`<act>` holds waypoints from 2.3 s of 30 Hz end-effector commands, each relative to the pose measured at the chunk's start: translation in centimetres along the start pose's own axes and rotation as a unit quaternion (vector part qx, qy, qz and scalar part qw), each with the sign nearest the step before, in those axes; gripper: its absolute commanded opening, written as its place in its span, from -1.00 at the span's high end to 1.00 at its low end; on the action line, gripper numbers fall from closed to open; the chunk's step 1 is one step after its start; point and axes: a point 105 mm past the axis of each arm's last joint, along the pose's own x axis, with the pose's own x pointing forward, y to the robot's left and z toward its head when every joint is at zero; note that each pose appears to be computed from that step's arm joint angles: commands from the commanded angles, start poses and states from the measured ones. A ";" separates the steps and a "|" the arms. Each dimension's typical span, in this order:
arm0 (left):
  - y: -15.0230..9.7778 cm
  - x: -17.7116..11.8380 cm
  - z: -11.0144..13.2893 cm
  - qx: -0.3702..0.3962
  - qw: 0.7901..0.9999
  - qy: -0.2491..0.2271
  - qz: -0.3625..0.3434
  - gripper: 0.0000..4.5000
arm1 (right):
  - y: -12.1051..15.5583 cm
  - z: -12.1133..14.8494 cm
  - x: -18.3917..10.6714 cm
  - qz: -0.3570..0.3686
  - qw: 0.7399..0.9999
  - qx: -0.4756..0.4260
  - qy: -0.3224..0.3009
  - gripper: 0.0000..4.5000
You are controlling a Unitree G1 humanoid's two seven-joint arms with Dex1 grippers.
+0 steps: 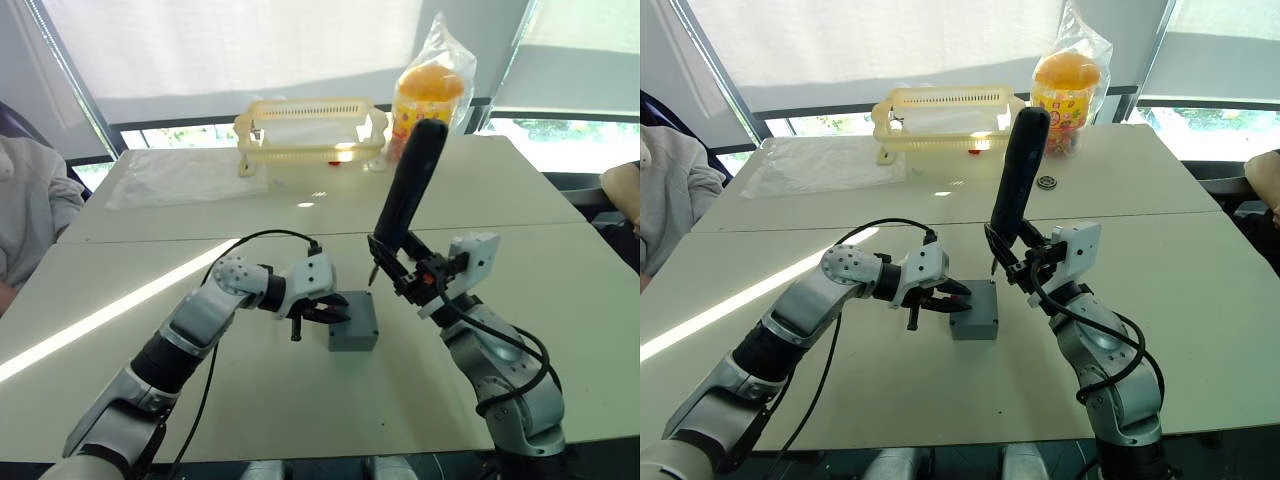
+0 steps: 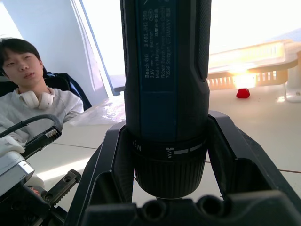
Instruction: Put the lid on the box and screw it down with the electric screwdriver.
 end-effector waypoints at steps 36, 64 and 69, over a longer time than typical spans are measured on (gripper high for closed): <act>-0.4 0.2 -1.4 -0.014 1.000 0.027 -0.005 0.50 | 0.0 -0.6 -0.2 0.002 1.000 -0.006 -0.012 0.21; -0.6 0.4 -2.4 -0.018 0.999 0.044 -0.001 0.50 | 1.1 -5.9 -1.2 0.033 0.998 -0.017 0.049 0.21; -0.7 0.3 -2.5 -0.019 0.999 0.046 -0.003 0.50 | 1.3 -6.2 -1.2 0.039 0.997 -0.021 0.055 0.21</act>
